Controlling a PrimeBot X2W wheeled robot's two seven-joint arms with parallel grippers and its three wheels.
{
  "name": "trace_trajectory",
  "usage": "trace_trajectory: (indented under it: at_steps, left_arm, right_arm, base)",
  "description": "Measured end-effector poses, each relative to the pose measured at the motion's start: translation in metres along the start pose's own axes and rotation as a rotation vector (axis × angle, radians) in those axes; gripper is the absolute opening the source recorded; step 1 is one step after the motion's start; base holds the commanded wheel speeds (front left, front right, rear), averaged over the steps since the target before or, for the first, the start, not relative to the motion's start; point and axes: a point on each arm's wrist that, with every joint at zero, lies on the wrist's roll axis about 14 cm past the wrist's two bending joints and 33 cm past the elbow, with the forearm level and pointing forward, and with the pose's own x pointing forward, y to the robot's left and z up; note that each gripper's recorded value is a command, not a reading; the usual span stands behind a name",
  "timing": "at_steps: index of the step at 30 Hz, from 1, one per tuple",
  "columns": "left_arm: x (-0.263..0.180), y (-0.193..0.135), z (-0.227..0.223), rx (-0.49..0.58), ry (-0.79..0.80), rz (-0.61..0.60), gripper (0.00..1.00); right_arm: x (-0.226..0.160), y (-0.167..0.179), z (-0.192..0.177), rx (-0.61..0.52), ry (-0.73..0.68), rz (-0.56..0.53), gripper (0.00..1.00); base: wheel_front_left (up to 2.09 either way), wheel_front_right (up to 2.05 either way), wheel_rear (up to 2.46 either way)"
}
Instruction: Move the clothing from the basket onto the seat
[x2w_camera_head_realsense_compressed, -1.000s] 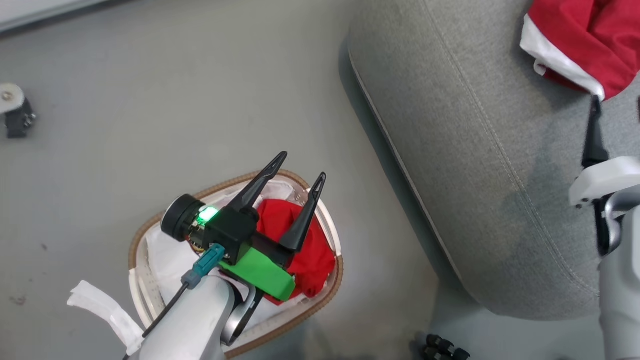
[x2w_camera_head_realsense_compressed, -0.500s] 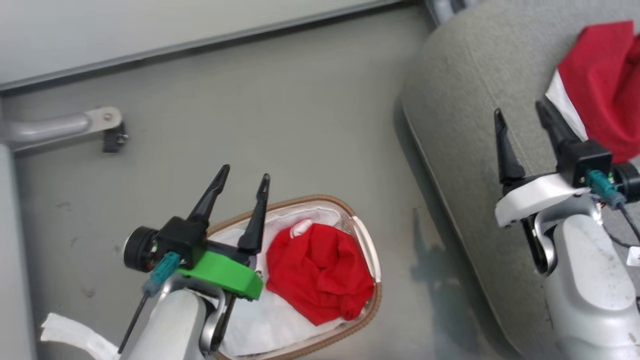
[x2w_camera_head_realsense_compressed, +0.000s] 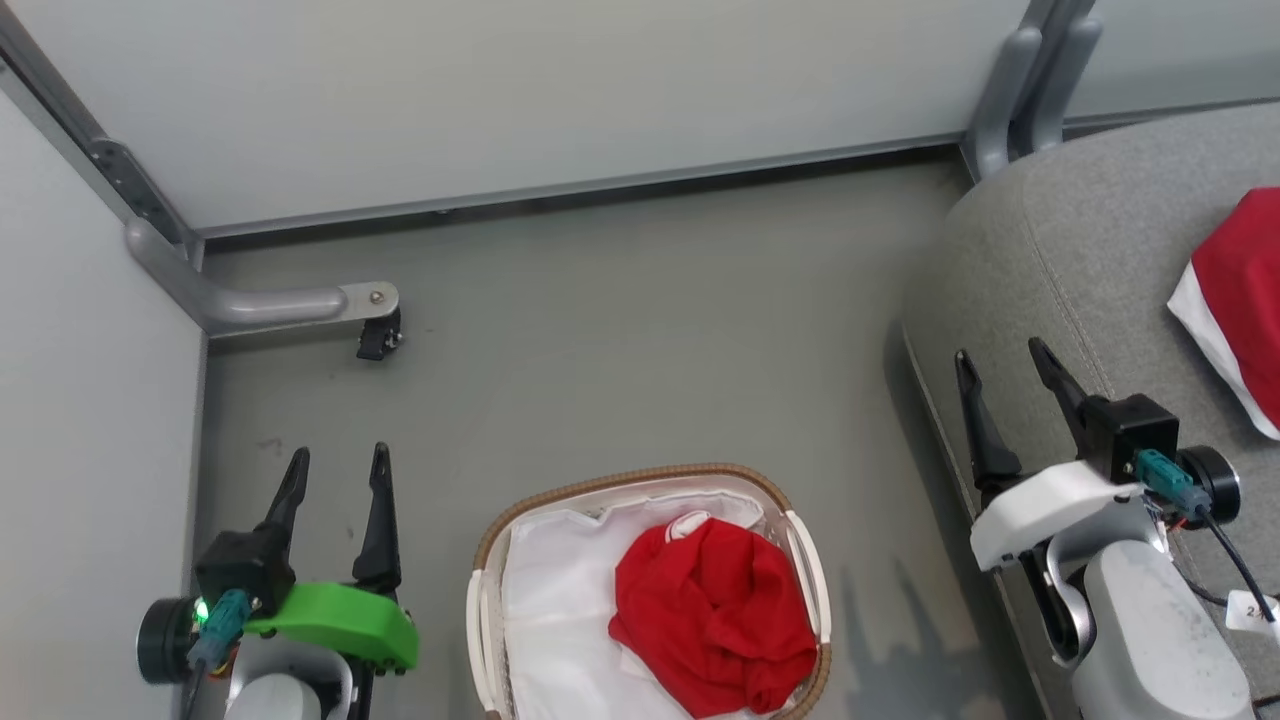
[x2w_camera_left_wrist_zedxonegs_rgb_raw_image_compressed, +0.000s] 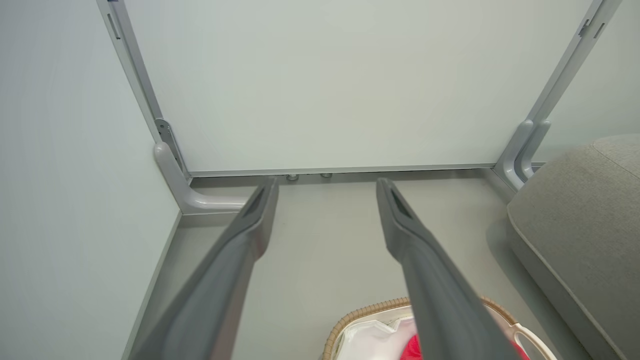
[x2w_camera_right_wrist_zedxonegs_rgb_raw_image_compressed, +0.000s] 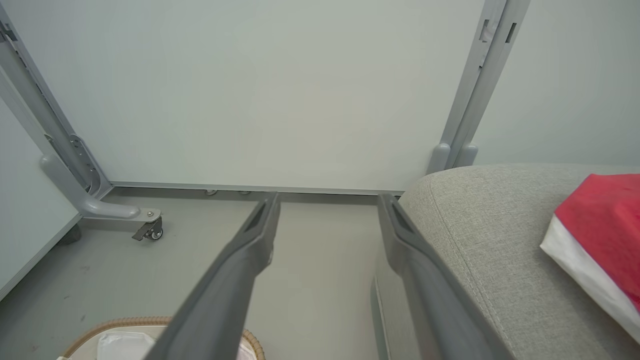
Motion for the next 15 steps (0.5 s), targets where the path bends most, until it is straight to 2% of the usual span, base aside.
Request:
trace_trajectory:
  at_steps: [8, 15]
  left_arm:
    - [-0.046, 0.031, -0.002, -0.004, 0.002, 0.123, 1.00]
    - [-0.072, 0.041, -0.008, -0.025, 0.007, 0.172, 1.00]
  right_arm:
    - [-0.030, 0.019, -0.010, 0.040, 0.032, 0.033, 1.00]
    - [-0.048, 0.026, -0.018, 0.050, 0.056, 0.045, 1.00]
  base:
    - [0.00, 0.00, 0.00]
    - [0.00, 0.00, 0.00]
